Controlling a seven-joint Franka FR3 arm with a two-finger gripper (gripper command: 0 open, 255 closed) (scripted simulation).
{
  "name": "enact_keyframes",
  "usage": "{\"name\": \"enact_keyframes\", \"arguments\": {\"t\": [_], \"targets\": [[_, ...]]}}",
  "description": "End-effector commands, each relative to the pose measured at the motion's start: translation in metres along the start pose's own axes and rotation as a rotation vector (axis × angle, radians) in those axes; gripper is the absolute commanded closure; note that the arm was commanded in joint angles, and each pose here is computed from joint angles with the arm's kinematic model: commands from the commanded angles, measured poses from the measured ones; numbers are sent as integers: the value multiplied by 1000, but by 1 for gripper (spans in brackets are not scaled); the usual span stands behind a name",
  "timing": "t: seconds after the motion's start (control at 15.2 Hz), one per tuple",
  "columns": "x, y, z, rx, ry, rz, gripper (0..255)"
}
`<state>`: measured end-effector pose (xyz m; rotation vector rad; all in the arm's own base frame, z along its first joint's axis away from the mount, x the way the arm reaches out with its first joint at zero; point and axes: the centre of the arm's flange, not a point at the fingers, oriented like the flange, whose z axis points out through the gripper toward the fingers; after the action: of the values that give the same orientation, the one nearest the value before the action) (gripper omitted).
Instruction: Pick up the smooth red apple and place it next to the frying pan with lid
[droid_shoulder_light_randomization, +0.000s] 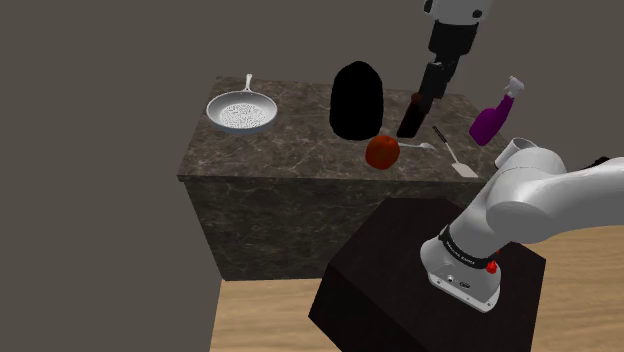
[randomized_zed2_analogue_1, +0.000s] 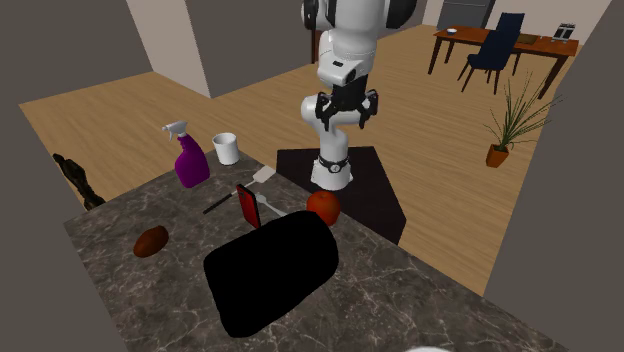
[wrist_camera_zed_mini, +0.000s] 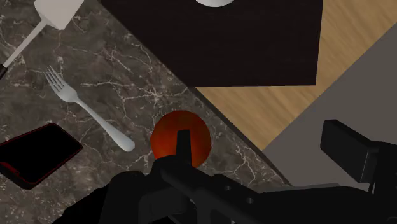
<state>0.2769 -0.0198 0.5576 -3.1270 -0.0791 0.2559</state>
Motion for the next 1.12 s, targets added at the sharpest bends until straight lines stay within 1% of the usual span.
{"name": "enact_keyframes", "arguments": {"t": [0.0, 0.4, 0.73, 1.06], "targets": [[0, 0, 0, 0, 0, 0, 0], [27, 39, 60, 94, 100, 401, 0], [41, 74, 111, 170, 182, 731, 0], [47, 71, 137, 170, 182, 731, 0]]}}
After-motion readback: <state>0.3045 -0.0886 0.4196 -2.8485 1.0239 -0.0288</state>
